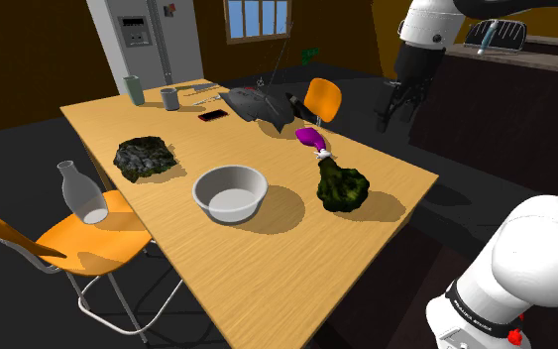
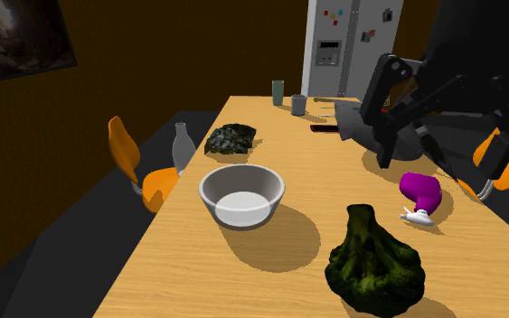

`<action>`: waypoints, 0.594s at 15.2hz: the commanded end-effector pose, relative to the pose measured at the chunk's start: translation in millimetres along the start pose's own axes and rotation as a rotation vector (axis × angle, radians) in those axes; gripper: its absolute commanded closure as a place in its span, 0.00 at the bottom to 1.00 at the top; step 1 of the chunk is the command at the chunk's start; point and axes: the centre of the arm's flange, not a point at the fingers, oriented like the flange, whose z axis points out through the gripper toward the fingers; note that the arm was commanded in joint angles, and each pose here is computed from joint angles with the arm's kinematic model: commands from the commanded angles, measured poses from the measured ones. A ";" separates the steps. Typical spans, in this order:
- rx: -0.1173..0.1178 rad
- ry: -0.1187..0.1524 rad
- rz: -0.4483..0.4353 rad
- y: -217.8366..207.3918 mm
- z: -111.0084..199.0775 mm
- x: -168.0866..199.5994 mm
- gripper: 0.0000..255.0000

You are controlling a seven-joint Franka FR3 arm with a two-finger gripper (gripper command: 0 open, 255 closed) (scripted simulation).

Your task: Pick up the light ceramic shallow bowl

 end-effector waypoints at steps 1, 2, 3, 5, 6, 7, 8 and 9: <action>0.000 0.000 0.000 0.0 0.0 0.0 0.00; 0.004 0.000 -0.008 -3.4 7.3 10.3 0.00; 0.008 0.000 -0.015 -6.9 14.5 20.5 0.00; 0.016 0.000 -0.031 -14.3 29.0 40.9 0.00; 0.020 0.000 -0.038 -18.1 36.2 51.0 0.00; 0.024 0.000 -0.046 -22.0 43.4 61.2 0.00; 0.028 0.000 -0.053 -26.1 50.6 71.2 0.00; 0.032 0.000 -0.061 -30.2 57.7 81.3 0.00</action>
